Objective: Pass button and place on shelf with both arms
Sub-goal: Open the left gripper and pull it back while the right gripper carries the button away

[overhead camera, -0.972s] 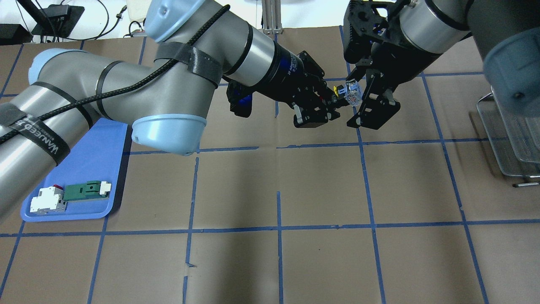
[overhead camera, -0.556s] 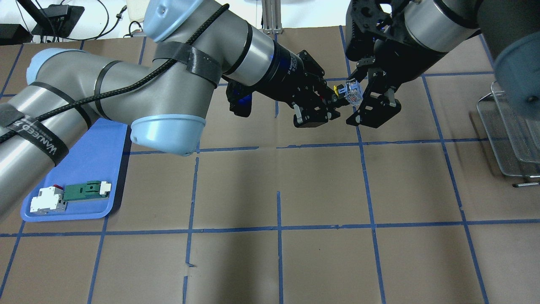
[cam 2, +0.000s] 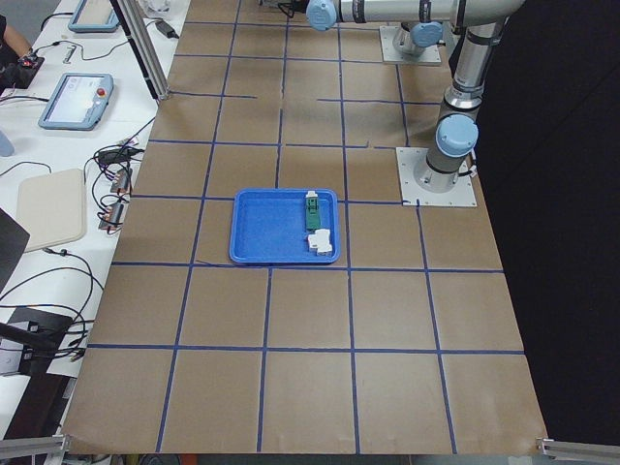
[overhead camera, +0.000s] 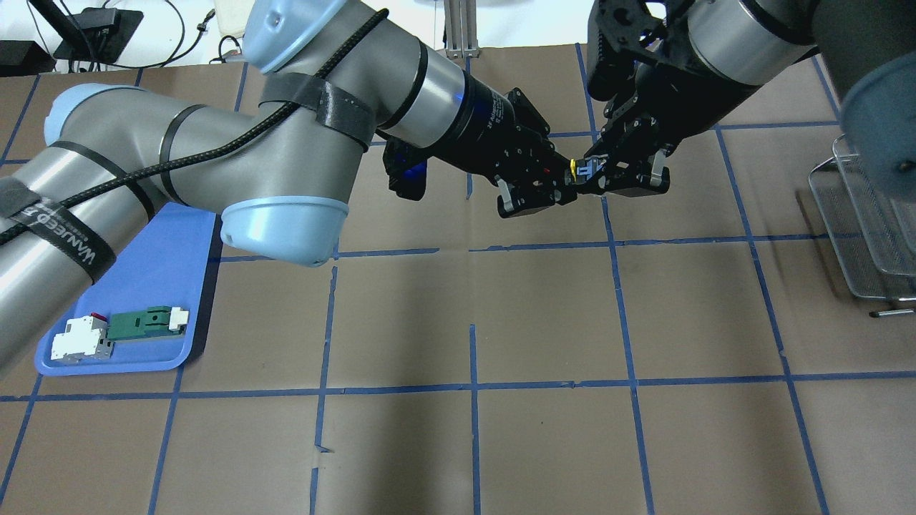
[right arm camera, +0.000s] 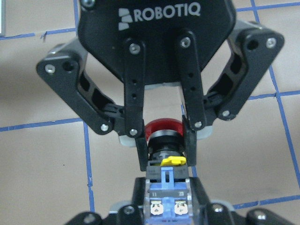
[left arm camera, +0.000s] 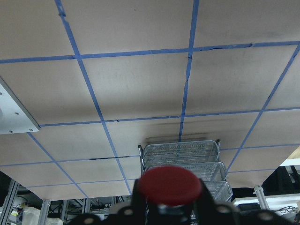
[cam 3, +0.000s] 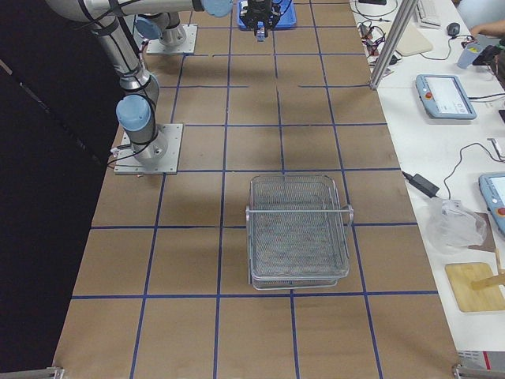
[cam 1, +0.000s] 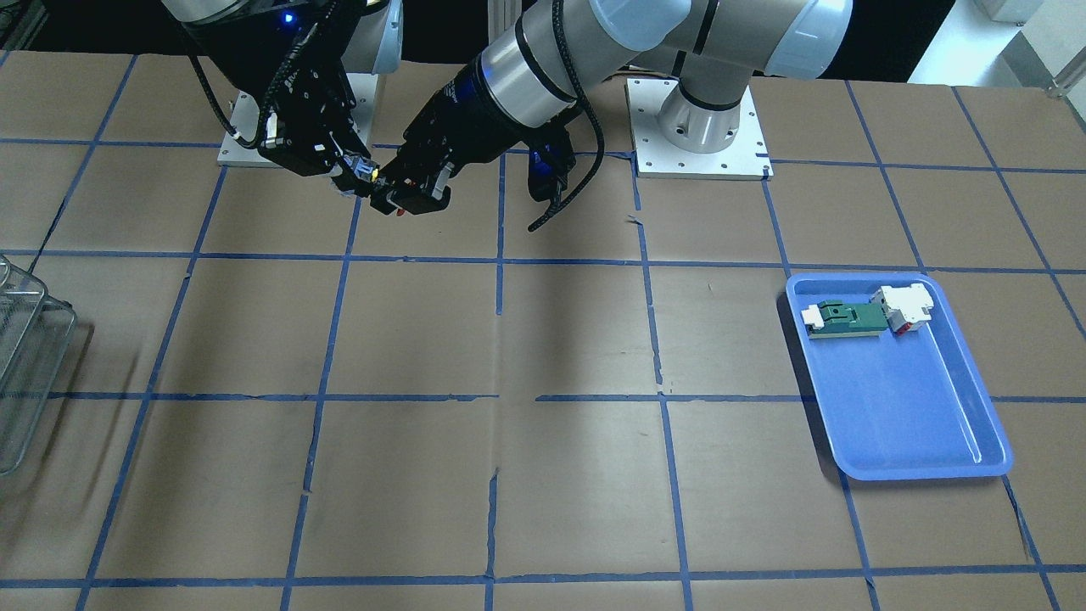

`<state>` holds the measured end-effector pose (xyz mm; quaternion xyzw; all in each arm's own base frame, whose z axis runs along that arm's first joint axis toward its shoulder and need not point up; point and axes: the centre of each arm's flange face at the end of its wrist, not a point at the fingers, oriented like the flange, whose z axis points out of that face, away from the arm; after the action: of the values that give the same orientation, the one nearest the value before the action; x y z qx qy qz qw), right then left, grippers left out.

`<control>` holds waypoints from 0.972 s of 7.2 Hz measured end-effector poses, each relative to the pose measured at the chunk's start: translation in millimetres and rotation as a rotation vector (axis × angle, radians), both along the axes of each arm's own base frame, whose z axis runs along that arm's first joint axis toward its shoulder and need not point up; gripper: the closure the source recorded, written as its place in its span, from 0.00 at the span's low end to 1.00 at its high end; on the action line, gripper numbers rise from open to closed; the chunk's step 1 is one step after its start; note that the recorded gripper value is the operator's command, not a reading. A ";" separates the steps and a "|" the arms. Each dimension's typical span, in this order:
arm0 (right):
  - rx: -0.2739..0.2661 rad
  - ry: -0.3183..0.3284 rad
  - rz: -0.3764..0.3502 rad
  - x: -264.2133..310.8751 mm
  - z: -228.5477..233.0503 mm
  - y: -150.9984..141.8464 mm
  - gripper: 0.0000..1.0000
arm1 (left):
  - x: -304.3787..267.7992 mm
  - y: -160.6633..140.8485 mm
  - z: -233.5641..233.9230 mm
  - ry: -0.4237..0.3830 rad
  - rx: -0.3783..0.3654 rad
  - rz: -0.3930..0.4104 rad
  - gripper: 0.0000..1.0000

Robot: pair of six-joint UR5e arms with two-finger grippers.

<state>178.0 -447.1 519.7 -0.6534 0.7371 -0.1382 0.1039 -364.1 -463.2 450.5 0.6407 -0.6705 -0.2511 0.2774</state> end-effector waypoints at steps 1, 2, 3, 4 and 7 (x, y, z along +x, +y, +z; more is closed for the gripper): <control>0.000 0.001 0.001 -0.1 -0.1 -0.1 1.00 | 2.1 -1.2 -0.5 -0.008 0.002 0.011 0.24; 0.000 0.001 0.002 -0.1 -0.4 -0.2 1.00 | 3.0 -1.1 0.0 -0.011 0.003 0.016 0.23; 0.002 0.002 0.005 0.0 -1.4 -0.6 1.00 | 4.6 -2.1 1.8 -0.015 0.003 0.021 0.23; 0.004 0.006 0.007 -0.5 -2.7 -1.6 1.00 | 7.8 -4.4 4.7 -0.029 -0.003 0.031 0.25; 0.007 0.075 -0.015 -16.5 -8.5 -7.1 1.00 | 24.5 -16.9 11.1 -0.100 -0.004 0.066 0.28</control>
<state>161.5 -454.3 511.3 -0.6521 0.7458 -0.1120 0.0774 -339.5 -480.2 461.6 0.6736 -0.6626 -0.2082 0.2527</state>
